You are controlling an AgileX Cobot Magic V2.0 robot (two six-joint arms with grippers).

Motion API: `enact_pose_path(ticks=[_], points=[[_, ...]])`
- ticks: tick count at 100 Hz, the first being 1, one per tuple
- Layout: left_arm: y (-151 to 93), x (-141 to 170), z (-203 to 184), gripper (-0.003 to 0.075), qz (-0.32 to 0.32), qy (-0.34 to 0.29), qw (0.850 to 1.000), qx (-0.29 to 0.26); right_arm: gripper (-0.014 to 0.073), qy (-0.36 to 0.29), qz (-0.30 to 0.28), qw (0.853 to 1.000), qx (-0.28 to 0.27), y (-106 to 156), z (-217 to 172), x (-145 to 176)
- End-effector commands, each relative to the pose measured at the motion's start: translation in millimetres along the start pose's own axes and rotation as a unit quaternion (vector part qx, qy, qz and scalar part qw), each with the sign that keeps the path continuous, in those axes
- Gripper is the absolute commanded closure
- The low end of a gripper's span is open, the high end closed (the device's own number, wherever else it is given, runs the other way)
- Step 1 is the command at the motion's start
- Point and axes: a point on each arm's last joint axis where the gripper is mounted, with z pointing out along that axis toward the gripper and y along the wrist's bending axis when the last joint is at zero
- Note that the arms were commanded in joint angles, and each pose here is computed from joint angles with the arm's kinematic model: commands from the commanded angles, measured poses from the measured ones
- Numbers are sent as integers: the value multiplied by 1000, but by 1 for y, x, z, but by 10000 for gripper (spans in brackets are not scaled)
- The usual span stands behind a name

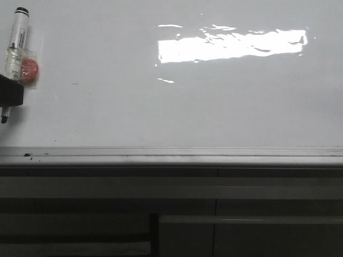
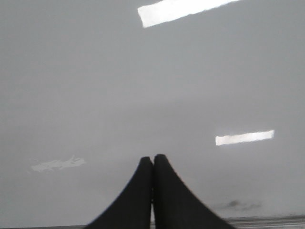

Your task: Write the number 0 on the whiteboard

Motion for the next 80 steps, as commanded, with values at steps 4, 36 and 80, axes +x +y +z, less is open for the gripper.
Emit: enact_pose_path(ticks=[4, 36, 80], points=[[-4, -16, 2, 342, -7, -62, 998, 6, 652, -52, -5, 999, -3, 2, 0, -17], [-2, -8, 17, 356, -3, -42, 999, -4, 652, -66, -5, 998, -3, 2, -1, -19], [-5, -6, 19, 740, 44, -40, 998, 13, 652, -75, 2, 997, -5, 2, -1, -22]])
